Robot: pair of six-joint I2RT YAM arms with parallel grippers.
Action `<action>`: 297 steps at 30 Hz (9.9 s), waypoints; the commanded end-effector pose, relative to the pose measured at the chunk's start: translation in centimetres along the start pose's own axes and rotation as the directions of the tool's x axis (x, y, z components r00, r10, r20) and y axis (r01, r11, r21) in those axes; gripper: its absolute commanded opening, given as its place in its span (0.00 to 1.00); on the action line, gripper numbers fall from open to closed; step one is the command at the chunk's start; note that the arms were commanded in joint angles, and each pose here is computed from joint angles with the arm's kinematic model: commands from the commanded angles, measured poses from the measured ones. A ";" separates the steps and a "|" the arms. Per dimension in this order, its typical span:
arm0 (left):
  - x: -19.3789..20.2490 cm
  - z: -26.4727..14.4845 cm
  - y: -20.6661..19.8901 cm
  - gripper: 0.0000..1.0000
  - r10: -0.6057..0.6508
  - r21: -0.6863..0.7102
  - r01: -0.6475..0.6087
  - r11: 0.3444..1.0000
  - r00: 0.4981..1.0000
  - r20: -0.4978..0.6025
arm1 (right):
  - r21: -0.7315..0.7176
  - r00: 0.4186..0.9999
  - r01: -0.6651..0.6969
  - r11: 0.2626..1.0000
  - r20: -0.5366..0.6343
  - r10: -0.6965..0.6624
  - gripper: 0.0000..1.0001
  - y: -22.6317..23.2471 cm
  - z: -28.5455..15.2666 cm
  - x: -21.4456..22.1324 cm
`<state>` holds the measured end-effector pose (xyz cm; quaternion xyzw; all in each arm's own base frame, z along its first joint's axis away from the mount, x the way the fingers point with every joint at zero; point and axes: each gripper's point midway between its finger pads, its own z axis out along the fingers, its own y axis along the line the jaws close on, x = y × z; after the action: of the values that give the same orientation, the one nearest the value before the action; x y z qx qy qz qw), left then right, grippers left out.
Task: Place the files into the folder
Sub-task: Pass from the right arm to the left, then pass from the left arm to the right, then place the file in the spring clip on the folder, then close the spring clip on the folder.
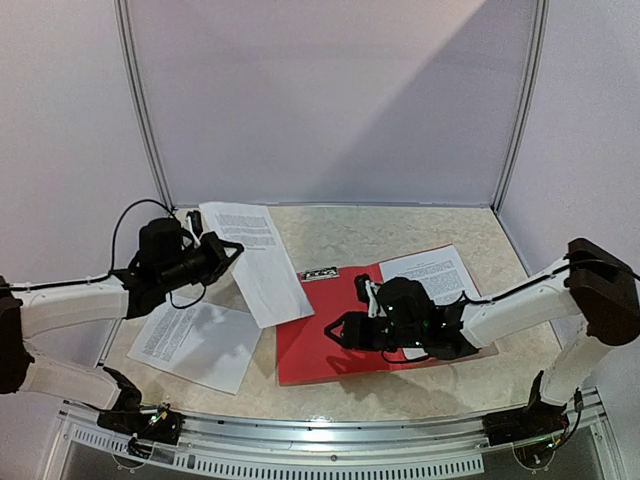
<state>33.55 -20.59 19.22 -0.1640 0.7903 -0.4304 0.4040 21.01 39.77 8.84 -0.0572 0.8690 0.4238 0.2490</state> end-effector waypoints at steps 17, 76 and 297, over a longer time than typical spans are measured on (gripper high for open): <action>8.8 -8.0 -13.4 0.00 0.786 0.531 -0.646 0.549 0.614 -0.066 | 0.007 0.671 0.730 0.683 0.178 -0.720 0.91 8.2 -8.9 -8.8; 8.3 -3.0 -3.0 0.71 0.631 0.126 -0.620 0.775 0.744 -0.222 | 0.101 0.952 0.305 0.947 -0.069 -0.299 0.00 7.8 -20.7 -20.2; 26.9 24.6 -7.2 0.62 0.567 0.432 -0.384 0.816 0.676 -0.471 | 0.470 0.950 0.075 0.879 -0.303 0.081 0.00 -23.4 -6.0 -7.4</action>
<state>36.49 -52.97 3.65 0.2398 0.8339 -0.4163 0.2717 33.89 20.41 1.34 -0.0619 0.9649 0.2069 0.1495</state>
